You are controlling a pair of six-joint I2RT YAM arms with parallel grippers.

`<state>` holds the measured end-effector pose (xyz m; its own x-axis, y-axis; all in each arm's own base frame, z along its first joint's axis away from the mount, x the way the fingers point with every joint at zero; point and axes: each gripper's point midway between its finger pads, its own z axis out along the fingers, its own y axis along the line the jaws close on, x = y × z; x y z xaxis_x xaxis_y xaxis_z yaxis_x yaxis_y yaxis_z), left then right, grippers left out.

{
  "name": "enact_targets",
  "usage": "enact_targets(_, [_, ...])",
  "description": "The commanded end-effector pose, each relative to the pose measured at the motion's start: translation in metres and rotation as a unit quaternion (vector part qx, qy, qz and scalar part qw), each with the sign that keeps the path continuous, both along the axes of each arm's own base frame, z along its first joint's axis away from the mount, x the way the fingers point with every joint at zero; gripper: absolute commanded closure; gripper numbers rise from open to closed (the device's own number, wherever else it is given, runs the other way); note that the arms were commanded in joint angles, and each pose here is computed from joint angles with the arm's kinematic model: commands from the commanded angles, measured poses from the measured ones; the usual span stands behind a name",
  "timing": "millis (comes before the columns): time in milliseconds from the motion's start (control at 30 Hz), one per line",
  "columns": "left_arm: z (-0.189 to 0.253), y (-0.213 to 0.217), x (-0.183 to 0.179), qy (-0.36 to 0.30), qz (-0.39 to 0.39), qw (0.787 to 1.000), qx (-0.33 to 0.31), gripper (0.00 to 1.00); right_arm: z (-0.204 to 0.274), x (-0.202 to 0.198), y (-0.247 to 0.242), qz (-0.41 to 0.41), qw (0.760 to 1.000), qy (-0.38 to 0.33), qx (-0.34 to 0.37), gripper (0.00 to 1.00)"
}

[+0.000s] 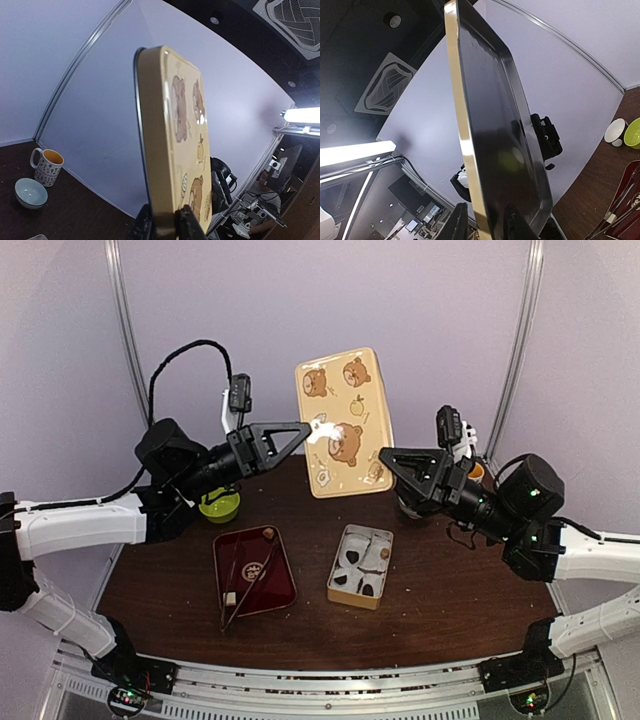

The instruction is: Pack the chocolate

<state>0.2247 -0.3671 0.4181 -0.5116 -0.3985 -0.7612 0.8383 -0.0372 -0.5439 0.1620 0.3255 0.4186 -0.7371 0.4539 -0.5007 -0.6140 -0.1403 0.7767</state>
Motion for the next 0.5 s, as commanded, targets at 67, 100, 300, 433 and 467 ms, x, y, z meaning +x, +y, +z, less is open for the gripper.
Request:
enact_targets(67, [-0.010,0.001,0.003,-0.001,0.014,1.000,0.026,0.89,0.001,0.002,0.001,-0.026,0.998,-0.029,-0.054,0.76])
enact_targets(100, [-0.012,0.001,0.003,0.002,0.015,0.999,0.029,0.89,-0.003,0.004,0.001,-0.038,0.996,-0.033,-0.075,0.76])
enact_targets(300, [-0.034,-0.003,0.013,0.036,0.031,0.996,0.078,0.90,-0.033,0.025,-0.006,-0.108,0.974,-0.042,-0.195,0.76])
enact_targets(433, [-0.048,-0.008,0.015,0.052,0.025,0.993,0.099,0.91,-0.049,0.032,-0.004,-0.121,0.962,-0.041,-0.243,0.77])
enact_targets(467, [-0.051,-0.010,0.015,0.054,0.022,0.993,0.102,0.92,-0.052,0.034,-0.004,-0.122,0.959,-0.040,-0.252,0.77])
